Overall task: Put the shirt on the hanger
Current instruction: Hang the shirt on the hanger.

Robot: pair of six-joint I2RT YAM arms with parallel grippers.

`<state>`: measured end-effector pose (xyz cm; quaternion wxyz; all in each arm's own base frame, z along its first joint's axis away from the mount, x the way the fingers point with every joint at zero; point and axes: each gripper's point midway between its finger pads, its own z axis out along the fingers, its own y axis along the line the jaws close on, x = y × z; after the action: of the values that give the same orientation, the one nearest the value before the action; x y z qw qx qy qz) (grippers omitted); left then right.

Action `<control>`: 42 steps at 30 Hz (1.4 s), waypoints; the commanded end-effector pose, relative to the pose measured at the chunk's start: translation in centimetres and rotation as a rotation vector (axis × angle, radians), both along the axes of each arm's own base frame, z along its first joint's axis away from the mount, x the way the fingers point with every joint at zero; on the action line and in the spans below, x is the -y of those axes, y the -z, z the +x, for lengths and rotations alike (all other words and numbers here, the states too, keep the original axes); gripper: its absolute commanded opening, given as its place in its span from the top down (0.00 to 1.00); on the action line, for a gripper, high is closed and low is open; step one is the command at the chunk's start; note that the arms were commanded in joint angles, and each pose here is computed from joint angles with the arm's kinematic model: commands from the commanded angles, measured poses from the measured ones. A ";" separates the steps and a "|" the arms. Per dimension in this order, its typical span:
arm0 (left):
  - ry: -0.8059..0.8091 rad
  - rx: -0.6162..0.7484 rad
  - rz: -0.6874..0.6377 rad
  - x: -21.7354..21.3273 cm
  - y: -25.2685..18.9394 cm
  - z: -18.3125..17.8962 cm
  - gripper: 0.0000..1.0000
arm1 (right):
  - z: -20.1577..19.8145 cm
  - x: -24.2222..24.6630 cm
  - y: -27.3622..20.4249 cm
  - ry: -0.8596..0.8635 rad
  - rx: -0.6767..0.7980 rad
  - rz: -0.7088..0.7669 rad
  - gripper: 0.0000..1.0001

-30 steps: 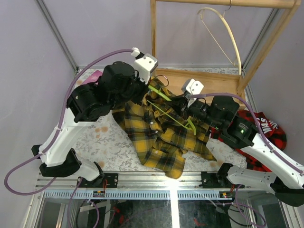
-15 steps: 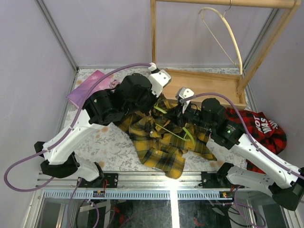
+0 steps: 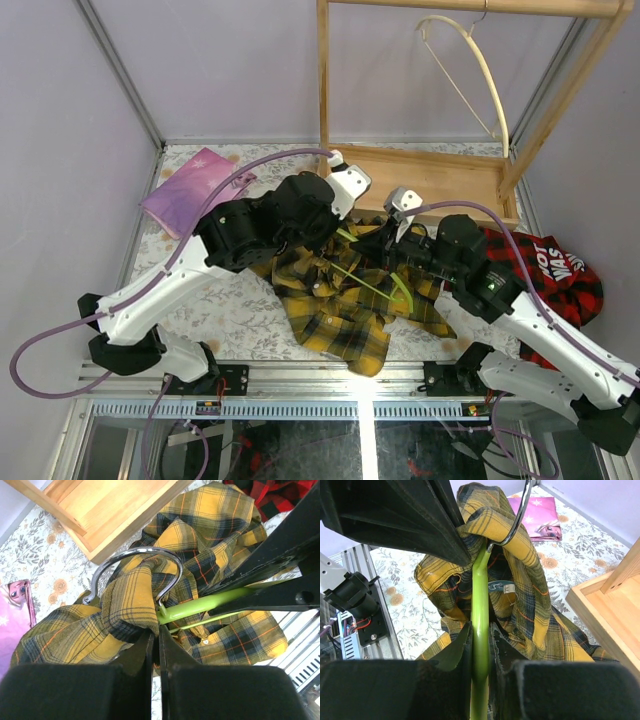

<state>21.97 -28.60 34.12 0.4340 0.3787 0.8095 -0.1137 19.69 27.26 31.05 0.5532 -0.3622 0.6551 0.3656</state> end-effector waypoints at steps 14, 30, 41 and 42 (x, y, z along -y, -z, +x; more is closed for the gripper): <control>0.115 -0.030 -0.124 3.0 -2.1 -3.3 0.69 | 2.1 1.1 -4.5 0.142 0.131 0.200 1.00; 0.133 0.224 -0.399 -3.2 -9.3 -5.3 0.20 | -0.3 3.2 -7.5 0.119 0.223 0.258 1.00; 0.146 0.438 -0.491 -7.5 -14.1 -6.2 0.06 | -4.9 2.5 -8.1 -0.100 0.190 0.217 1.00; 0.163 0.428 -0.484 -7.3 -13.9 -6.4 0.06 | -5.3 2.5 -8.1 -0.117 0.184 0.220 1.00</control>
<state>15.38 -20.63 46.64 0.6406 0.3307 0.6431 -0.2582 17.20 24.97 33.73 0.5972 -0.3470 0.6111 0.3867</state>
